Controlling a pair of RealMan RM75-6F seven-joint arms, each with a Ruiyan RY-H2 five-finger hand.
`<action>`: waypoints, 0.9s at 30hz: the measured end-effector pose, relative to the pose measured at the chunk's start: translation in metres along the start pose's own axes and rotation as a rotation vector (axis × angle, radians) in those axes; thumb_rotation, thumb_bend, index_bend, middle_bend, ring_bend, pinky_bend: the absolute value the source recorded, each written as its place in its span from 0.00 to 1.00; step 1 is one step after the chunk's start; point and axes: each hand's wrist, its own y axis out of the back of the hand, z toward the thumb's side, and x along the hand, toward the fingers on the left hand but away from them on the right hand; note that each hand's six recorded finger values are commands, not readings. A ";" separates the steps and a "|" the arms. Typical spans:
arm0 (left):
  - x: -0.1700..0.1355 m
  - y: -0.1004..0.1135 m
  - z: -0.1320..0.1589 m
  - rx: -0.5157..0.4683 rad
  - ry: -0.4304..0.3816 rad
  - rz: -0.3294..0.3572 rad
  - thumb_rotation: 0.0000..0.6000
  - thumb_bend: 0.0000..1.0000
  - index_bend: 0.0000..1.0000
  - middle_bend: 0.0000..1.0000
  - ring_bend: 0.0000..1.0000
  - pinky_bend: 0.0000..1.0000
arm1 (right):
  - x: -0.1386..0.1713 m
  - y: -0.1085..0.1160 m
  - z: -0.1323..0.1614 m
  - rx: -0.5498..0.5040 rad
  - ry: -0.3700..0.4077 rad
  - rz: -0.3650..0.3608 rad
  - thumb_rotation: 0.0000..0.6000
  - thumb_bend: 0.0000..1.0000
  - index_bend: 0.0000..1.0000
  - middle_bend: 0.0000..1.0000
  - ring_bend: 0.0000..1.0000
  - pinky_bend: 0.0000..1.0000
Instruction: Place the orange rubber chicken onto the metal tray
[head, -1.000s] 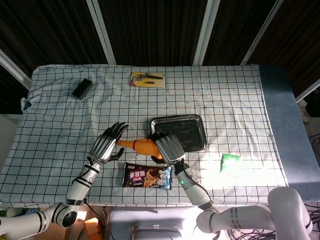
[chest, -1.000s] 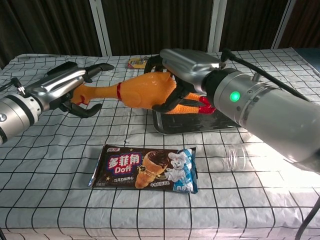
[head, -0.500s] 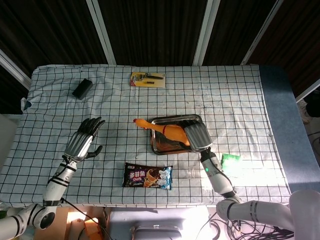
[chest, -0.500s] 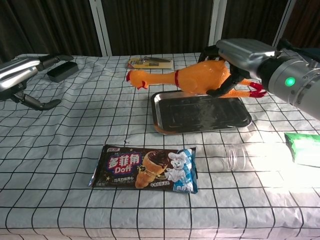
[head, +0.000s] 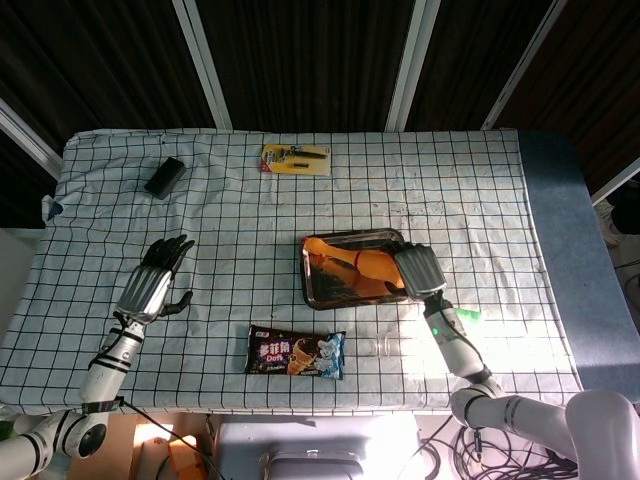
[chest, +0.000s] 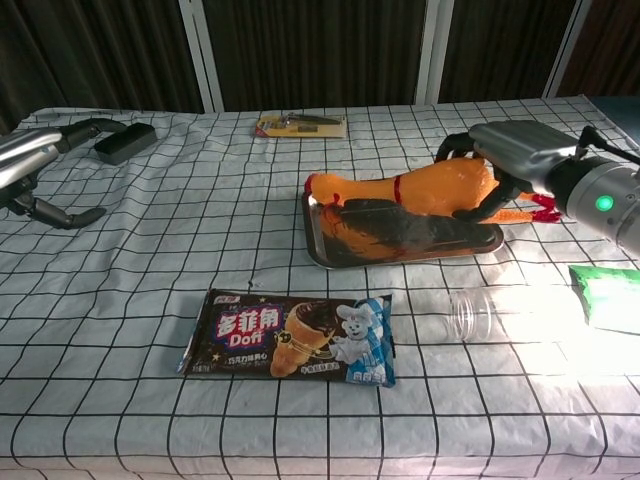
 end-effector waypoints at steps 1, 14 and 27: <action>0.000 -0.001 -0.001 -0.001 0.003 -0.002 1.00 0.34 0.00 0.00 0.00 0.00 | 0.000 -0.004 0.000 -0.018 0.006 0.018 1.00 0.40 0.13 0.27 0.13 0.45; -0.001 0.001 -0.008 -0.025 0.029 -0.012 1.00 0.34 0.00 0.00 0.00 0.00 | 0.000 -0.008 -0.015 -0.077 0.012 0.118 1.00 0.19 0.00 0.00 0.00 0.05; -0.028 0.022 -0.020 0.047 0.035 0.008 1.00 0.36 0.00 0.00 0.00 0.00 | 0.021 0.026 -0.026 -0.063 0.055 0.018 1.00 0.18 0.00 0.00 0.00 0.00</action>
